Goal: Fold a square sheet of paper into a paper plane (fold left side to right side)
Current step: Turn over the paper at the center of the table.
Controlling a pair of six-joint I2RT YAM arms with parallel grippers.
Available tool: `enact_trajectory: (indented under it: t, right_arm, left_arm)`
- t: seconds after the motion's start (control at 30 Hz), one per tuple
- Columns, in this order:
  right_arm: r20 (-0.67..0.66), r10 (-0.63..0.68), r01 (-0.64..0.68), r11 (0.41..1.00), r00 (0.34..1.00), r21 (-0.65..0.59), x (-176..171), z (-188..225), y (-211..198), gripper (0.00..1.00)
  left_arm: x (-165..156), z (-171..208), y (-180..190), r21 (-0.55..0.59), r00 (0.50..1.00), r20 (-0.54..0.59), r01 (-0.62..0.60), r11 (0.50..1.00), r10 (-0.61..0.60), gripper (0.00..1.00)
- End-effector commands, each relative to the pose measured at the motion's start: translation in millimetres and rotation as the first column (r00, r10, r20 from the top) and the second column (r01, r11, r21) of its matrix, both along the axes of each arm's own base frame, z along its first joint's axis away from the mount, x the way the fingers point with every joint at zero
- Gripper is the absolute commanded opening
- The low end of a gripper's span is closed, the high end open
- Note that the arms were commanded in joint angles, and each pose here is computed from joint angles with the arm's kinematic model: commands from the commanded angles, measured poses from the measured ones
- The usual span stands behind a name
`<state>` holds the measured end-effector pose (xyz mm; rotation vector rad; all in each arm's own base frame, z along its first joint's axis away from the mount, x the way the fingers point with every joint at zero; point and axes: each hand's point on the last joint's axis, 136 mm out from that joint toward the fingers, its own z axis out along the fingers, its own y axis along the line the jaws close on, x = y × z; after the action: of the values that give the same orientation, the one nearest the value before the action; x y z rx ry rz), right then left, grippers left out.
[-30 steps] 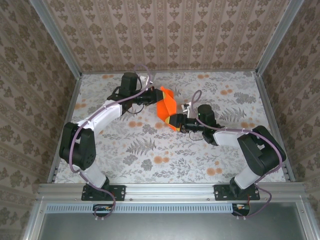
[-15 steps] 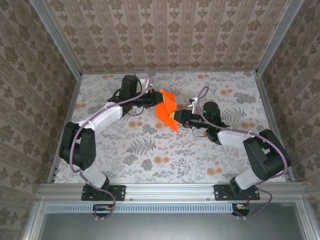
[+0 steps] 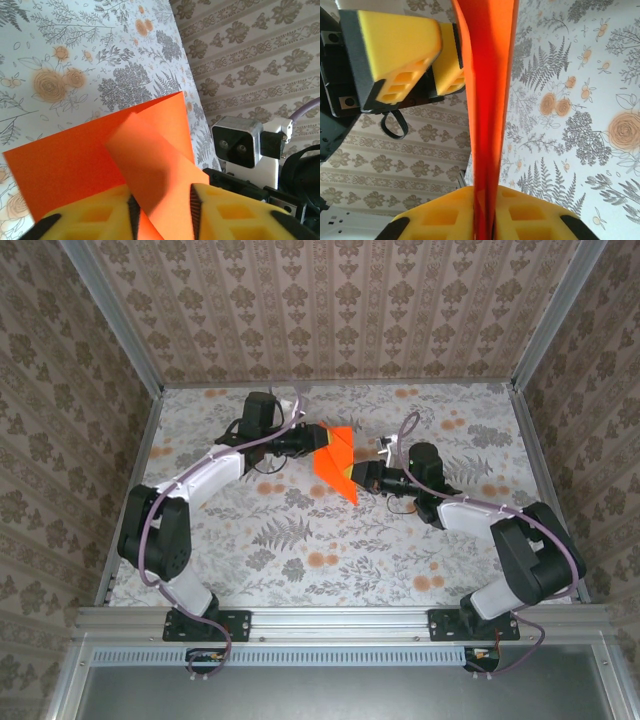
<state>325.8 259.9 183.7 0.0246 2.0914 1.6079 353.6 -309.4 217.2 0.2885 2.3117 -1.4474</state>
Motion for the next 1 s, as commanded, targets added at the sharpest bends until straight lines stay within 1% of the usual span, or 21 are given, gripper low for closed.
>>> enact_trajectory:
  t: [0.0, 0.1, 0.17, 0.23, 0.3, 0.37, 0.4, 0.47, 0.53, 0.57, 0.63, 0.67, 0.73, 0.8, 0.9, 0.97]
  right_arm:
    - [0.047, -0.022, 0.025, 0.998, 0.999, -0.051, 4.0, 11.4, -5.9, 0.13]
    - [0.045, -0.024, 0.029, 0.993, 0.999, -0.117, 1.7, 6.6, -10.1, 0.12]
    - [0.032, -0.027, 0.033, 0.98, 0.999, -0.196, 0.2, -2.4, -14.5, 0.11]
    - [0.061, -0.032, 0.048, 0.955, 0.998, -0.292, -3.6, 1.4, -21.1, 0.1]
    - [0.084, -0.041, 0.071, 0.913, 0.996, -0.402, -6.1, -1.0, -28.4, 0.1]
    - [0.116, -0.052, 0.104, 0.853, 0.992, -0.512, -8.0, -0.7, -37.3, 0.1]
    - [0.132, -0.058, 0.123, 0.81, 0.99, -0.573, -9.2, -0.8, -42.2, 0.1]
    - [0.165, -0.073, 0.168, 0.712, 0.984, -0.682, -11.1, -0.1, -52.3, 0.1]
    - [0.216, -0.071, 0.218, 0.564, 0.974, -0.797, -12.6, 3.1, -63.8, 0.1]
    - [0.239, -0.063, 0.238, 0.493, 0.969, -0.837, -13.5, 4.2, -67.5, 0.1]
    - [0.279, -0.043, 0.278, 0.328, 0.959, -0.903, -13.9, 8.5, -77.4, 0.1]
    - [0.295, -0.035, 0.293, 0.266, 0.955, -0.918, -12.9, 10.5, -79.9, 0.1]
    - [0.31, -0.005, 0.308, 0.12, 0.951, -0.944, -8.4, 10.4, -83.3, 0.1]
    - [0.317, 0.033, 0.317, -0.009, 0.948, -0.948, -4.0, 10.9, -84.4, 0.1]
    - [0.3, 0.1, 0.314, -0.19, 0.949, -0.93, 4.1, 7.5, -80.1, 0.11]
    - [0.272, 0.148, 0.306, -0.297, 0.951, -0.905, 9.3, 0.9, -74.3, 0.1]
  left_arm:
    - [-2.4, 14.9, 24.2, 0.048, 0.997, 0.076, -0.037, 0.998, 0.033, 0.41]
    - [-3.7, 15.8, 41.0, 0.071, 0.993, 0.101, -0.074, 0.995, 0.067, 0.48]
    - [-5.3, 17.1, 52.5, 0.079, 0.989, 0.117, -0.101, 0.992, 0.091, 0.51]
    - [-6.4, 19.9, 64.8, 0.088, 0.982, 0.142, -0.136, 0.987, 0.123, 0.54]
    - [-7.6, 24.2, 76.4, 0.094, 0.972, 0.173, -0.175, 0.98, 0.157, 0.56]
    - [-7.3, 27.2, 90.0, 0.111, 0.955, 0.212, -0.233, 0.966, 0.206, 0.6]
    - [-8.5, 30.1, 96.1, 0.115, 0.946, 0.235, -0.255, 0.96, 0.223, 0.62]
    - [-11.3, 33.3, 108.9, 0.129, 0.926, 0.28, -0.297, 0.946, 0.252, 0.64]
    - [-14.1, 35.6, 125.5, 0.139, 0.898, 0.323, -0.357, 0.924, 0.298, 0.7]
    - [-15.2, 35.8, 132.3, 0.14, 0.886, 0.336, -0.382, 0.914, 0.319, 0.73]
    - [-20.3, 41.7, 146.6, 0.124, 0.852, 0.378, -0.434, 0.892, 0.362, 0.81]
    - [-22.6, 43.1, 151.2, 0.117, 0.84, 0.392, -0.449, 0.886, 0.375, 0.84]
    - [-28.6, 48.7, 158.2, 0.099, 0.816, 0.429, -0.469, 0.878, 0.387, 0.91]
    - [-34.7, 53.9, 160.4, 0.082, 0.803, 0.457, -0.466, 0.881, 0.383, 0.95]
    - [-44.2, 65.4, 158.2, 0.049, 0.787, 0.502, -0.439, 0.897, 0.358, 0.98]
    - [-49.1, 73.7, 155.9, 0.026, 0.776, 0.529, -0.419, 0.908, 0.343, 0.98]
